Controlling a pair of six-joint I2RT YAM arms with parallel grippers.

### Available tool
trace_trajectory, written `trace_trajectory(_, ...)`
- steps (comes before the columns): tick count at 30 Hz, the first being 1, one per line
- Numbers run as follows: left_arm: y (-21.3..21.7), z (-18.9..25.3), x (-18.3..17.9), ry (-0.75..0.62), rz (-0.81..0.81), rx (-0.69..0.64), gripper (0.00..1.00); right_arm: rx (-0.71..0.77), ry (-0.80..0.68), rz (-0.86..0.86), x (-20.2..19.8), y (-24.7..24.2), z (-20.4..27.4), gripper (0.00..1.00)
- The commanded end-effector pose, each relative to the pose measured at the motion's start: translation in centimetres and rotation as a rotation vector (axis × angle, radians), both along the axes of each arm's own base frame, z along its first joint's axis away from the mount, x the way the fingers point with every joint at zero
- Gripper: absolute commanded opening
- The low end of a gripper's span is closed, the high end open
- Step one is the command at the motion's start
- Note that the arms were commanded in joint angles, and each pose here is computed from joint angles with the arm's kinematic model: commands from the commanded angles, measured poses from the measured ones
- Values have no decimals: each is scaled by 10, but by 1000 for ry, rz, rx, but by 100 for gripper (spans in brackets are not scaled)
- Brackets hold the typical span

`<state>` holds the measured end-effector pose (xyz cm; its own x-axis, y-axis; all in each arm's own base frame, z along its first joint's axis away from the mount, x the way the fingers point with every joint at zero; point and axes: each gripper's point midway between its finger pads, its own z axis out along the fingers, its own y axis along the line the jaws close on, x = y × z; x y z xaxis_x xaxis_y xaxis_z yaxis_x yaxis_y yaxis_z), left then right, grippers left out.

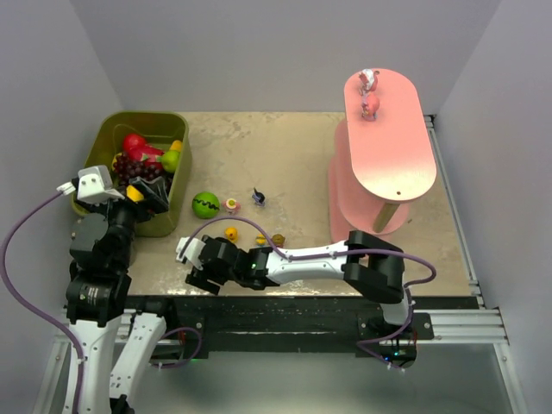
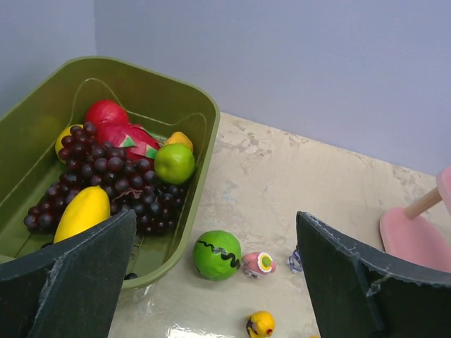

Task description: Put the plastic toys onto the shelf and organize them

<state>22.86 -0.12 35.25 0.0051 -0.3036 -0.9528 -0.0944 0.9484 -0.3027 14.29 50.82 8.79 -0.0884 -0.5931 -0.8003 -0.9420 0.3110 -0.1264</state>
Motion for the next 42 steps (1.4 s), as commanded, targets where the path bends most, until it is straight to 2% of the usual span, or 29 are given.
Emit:
trace_trajectory(1,-8,16,-3,-32,-55,21,100,120,-119,-21,17,30,35,78)
trace_trajectory(12,-14,11,1,-18,-91,33,100,79,-174,-49,34,52,9,79)
trace_trajectory(16,-14,9,0,-11,-92,38,100,64,-171,-57,38,54,-2,77)
trace_trajectory(19,-14,7,0,-7,-91,41,99,55,-155,-66,39,54,-9,70)
trace_trajectory(20,-13,5,1,-2,-89,43,100,60,-150,-71,42,53,-8,63)
trace_trajectory(23,-14,3,1,3,-93,45,100,53,-120,-73,43,51,-13,53)
trace_trajectory(24,-14,2,2,3,-93,45,100,51,-116,-75,44,50,-14,44)
trace_trajectory(26,-14,-1,2,10,-93,43,100,45,-106,-73,44,49,-14,36)
trace_trajectory(27,-15,-3,2,15,-96,42,100,46,-104,-74,44,50,-12,24)
trace_trajectory(29,-18,-8,2,25,-114,32,100,29,-95,-78,45,47,-14,11)
trace_trajectory(30,-19,-10,1,26,-117,31,100,31,-96,-84,46,49,-10,0)
trace_trajectory(34,-34,-19,-1,24,-198,13,100,59,-87,-103,46,44,12,0)
trace_trajectory(40,-25,-35,-12,13,-129,-77,100,73,-78,-184,53,23,55,0)
trace_trajectory(42,-19,-28,-20,-38,-100,-91,100,67,-88,-265,60,7,75,0)
